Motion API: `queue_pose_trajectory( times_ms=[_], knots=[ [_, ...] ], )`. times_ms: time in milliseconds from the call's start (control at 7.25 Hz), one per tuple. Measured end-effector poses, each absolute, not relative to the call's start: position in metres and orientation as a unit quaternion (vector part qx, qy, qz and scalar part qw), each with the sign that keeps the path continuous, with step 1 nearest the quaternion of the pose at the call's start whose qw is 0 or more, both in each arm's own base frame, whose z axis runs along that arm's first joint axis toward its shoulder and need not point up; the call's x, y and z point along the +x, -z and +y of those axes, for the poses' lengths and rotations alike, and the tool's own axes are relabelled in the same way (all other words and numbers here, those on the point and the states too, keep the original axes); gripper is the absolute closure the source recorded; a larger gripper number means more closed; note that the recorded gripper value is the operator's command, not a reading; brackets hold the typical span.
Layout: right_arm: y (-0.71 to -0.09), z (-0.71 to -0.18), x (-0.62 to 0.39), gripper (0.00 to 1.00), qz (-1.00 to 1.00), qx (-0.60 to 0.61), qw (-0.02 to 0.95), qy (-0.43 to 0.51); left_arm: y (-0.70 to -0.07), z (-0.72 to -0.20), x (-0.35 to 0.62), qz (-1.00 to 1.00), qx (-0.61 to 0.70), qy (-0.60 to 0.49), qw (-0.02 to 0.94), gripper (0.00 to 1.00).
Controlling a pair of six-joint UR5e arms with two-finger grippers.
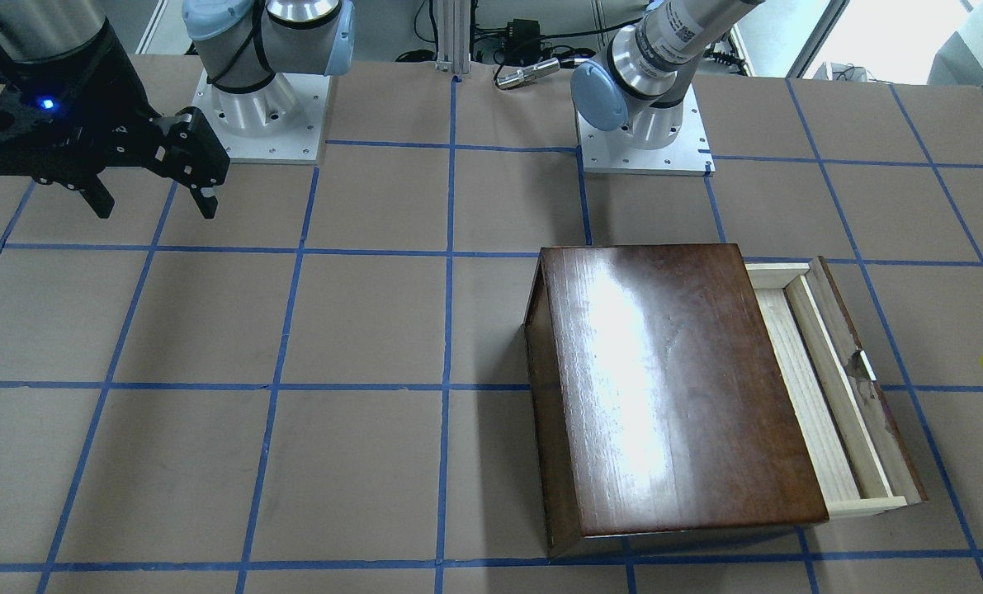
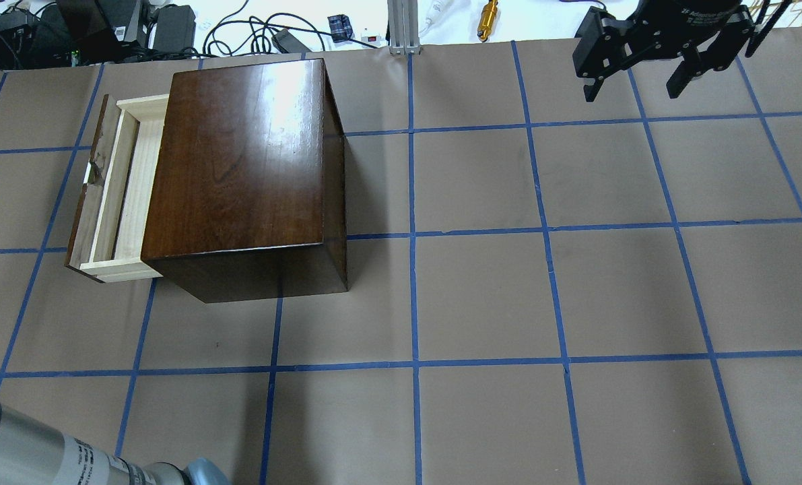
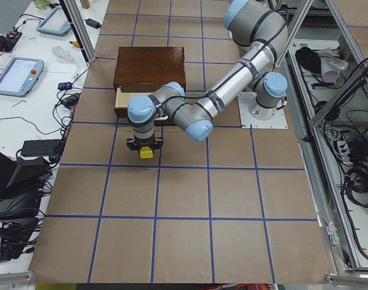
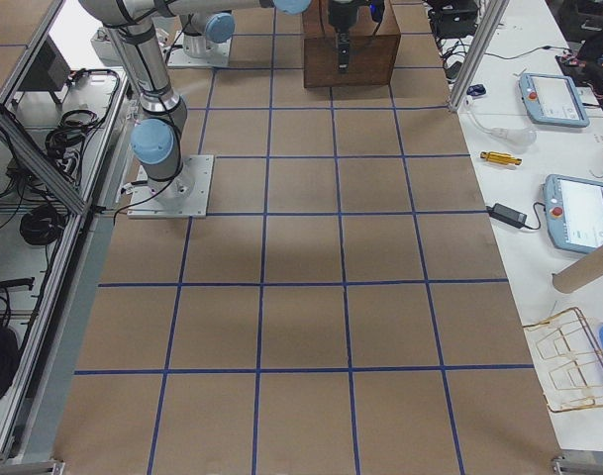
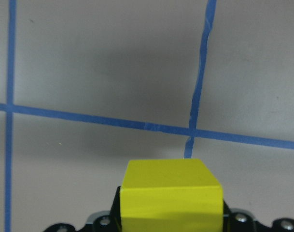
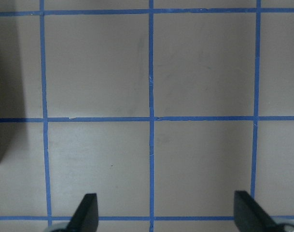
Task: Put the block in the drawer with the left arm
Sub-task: 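Lift the yellow cube and carry it over the open drawer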
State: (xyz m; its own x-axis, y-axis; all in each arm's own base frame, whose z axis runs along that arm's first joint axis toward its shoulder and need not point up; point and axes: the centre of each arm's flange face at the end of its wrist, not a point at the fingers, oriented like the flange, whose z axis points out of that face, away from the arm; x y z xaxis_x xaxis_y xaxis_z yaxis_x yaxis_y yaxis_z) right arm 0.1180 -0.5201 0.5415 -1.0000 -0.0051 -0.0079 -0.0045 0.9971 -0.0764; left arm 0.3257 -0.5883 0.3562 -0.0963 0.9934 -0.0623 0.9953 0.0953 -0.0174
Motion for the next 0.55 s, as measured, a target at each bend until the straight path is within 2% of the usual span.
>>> queue_pose_trajectory(
  times_ms=[552],
  knots=[
    [-0.542, -0.52, 0.118, 0.0, 0.999, -0.002, 0.004, 0.038, -0.411, -0.603, 0.197, 0.721, 0.692, 0.025, 0.006, 1.0]
  ],
)
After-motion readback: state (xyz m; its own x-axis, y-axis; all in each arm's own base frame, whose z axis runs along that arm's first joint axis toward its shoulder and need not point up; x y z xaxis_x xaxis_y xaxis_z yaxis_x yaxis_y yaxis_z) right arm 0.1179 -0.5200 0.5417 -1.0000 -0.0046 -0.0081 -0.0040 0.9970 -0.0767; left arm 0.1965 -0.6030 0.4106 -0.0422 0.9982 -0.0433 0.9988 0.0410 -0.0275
